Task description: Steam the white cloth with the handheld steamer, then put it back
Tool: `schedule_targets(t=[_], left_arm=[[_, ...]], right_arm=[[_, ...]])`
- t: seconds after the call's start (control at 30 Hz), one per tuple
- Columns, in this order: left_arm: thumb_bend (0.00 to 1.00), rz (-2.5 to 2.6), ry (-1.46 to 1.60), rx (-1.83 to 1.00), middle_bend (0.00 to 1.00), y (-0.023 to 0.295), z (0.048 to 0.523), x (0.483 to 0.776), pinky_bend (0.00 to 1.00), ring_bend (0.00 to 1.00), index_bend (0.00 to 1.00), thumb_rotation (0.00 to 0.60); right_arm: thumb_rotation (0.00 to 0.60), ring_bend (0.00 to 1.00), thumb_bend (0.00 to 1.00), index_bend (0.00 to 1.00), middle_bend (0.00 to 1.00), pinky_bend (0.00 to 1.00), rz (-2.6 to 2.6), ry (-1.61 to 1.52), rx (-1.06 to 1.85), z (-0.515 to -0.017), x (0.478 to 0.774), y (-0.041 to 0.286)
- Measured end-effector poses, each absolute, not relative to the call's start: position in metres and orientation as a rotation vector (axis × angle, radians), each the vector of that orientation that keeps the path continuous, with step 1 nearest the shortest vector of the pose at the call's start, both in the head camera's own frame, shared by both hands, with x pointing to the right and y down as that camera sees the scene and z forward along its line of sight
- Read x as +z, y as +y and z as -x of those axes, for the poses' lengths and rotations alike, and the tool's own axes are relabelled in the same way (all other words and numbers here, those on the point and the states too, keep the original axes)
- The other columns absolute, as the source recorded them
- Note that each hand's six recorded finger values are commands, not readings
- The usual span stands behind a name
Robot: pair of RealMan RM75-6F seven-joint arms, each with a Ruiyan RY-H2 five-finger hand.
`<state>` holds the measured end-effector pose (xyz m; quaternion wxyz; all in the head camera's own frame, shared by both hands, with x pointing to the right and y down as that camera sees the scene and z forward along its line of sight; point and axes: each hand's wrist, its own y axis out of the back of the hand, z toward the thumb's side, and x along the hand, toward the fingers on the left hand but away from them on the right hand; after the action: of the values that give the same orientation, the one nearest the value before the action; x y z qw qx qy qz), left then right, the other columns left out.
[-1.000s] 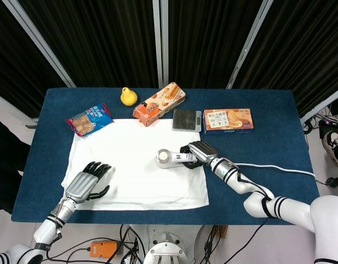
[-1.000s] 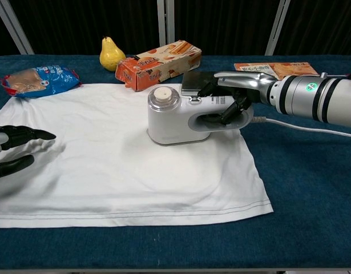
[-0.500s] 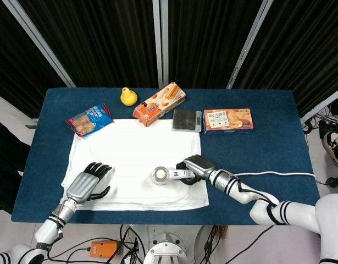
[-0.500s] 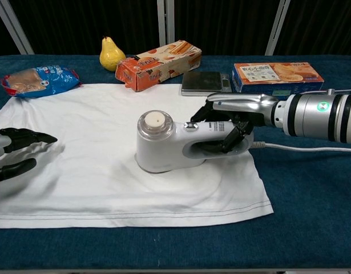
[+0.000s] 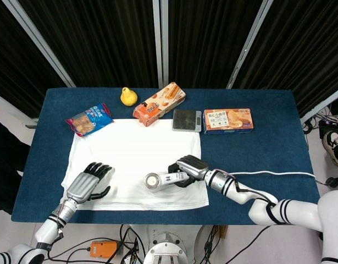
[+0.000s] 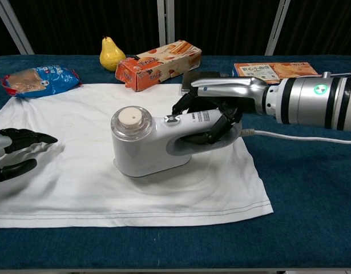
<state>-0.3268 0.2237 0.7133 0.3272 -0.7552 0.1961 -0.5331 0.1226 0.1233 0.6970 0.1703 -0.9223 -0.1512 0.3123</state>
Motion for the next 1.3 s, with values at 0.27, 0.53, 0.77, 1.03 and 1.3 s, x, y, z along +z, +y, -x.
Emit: schedule_targets(t=[0.27,0.53,0.77,1.03,1.3], left_arm=[[0.28,1.972,0.514,-1.395,0.07,0.223,0.328,0.712,0.00,0.00,0.08,0.000],[0.28,1.971,0.511,-1.393,0.07,0.222,0.327,0.712,0.00,0.00,0.08,0.000],[0.28,1.974,0.511,-1.387,0.07,0.221,0.325,0.712,0.00,0.00,0.08,0.000],[0.28,1.968,0.523,-1.382,0.07,0.219,0.325,0.710,0.00,0.00,0.08,0.000],[0.28,1.968,0.521,-1.383,0.07,0.219,0.324,0.710,0.00,0.00,0.08,0.000]], right_arm=[[0.600,0.79,0.70,0.88,0.79,0.63,2.564,-0.426,0.971,-0.122,0.718,0.121],[0.600,0.79,0.70,0.88,0.79,0.62,2.508,-0.506,1.050,-0.162,0.721,0.114],[0.600,0.79,0.70,0.88,0.79,0.62,2.444,-0.624,1.127,-0.208,0.718,0.101],[0.600,0.80,0.70,0.89,0.80,0.63,2.484,-0.809,1.026,-0.220,0.696,0.088],[0.600,0.80,0.70,0.90,0.80,0.63,2.576,-0.775,0.847,-0.171,0.694,0.098]])
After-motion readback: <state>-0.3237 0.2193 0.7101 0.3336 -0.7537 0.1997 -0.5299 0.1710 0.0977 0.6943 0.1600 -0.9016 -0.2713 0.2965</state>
